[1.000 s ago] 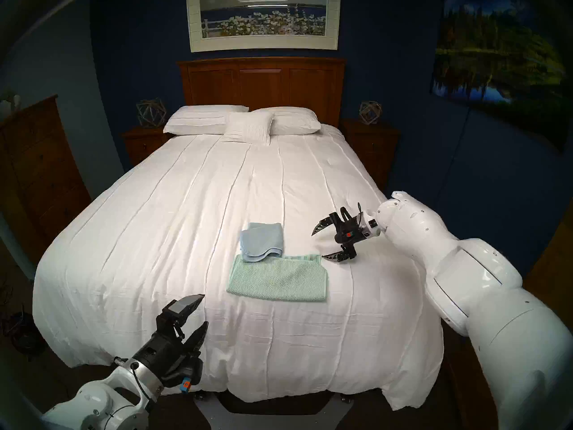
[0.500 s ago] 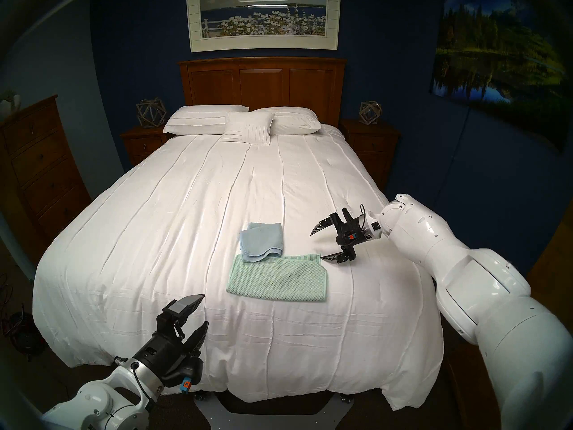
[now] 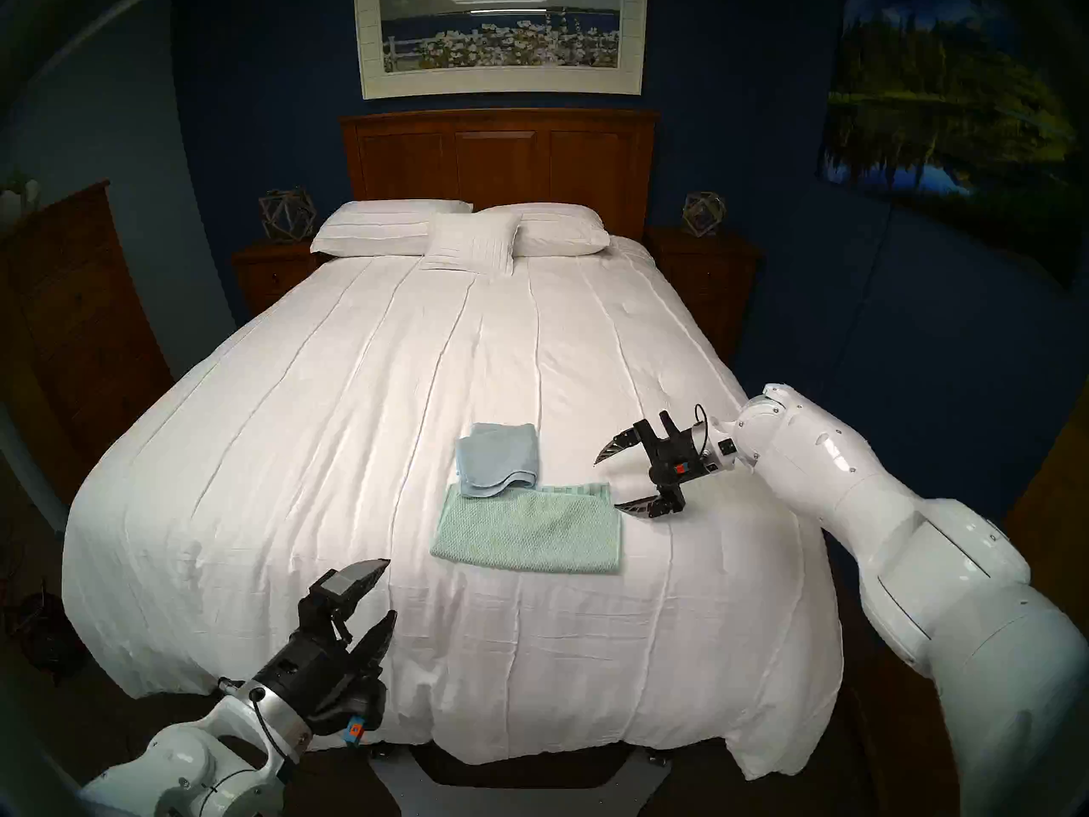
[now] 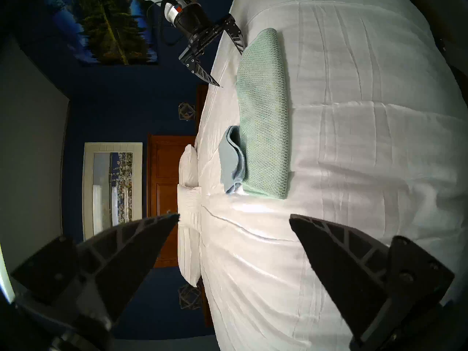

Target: Fold the hand towels twice and stack them up

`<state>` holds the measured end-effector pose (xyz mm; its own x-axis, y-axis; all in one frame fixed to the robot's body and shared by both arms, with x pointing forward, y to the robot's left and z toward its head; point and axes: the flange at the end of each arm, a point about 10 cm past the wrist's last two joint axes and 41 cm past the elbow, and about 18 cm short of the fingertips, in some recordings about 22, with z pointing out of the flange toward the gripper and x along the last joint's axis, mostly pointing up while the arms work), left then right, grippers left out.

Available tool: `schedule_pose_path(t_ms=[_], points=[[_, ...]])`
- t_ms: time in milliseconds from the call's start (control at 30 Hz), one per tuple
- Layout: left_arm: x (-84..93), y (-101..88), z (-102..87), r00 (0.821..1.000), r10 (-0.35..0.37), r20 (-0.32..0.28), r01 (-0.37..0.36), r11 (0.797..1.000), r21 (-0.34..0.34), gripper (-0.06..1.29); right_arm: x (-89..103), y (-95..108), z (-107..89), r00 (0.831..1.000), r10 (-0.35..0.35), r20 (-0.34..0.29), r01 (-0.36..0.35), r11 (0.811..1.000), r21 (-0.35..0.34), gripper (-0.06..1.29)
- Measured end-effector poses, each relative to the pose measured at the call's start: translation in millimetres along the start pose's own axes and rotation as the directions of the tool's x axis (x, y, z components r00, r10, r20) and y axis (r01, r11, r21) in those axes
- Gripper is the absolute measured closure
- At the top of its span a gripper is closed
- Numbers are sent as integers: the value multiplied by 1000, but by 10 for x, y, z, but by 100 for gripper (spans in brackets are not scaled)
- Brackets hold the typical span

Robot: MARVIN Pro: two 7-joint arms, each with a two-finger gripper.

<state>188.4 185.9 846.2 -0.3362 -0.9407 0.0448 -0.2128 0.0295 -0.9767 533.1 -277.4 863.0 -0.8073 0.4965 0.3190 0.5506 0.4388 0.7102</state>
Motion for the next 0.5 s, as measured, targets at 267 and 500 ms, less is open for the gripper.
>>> schedule_pose_path(t_ms=[267,500], points=[[1,-1,2,1000,0,0,0,1000,1,1,148,-21,-23,999,-29,-42,28,999,-18,1],[2,-2,3,1000,0,-1,0,1000,1,1,294,-81,-57,995,-53,-79,52,998,-21,1]])
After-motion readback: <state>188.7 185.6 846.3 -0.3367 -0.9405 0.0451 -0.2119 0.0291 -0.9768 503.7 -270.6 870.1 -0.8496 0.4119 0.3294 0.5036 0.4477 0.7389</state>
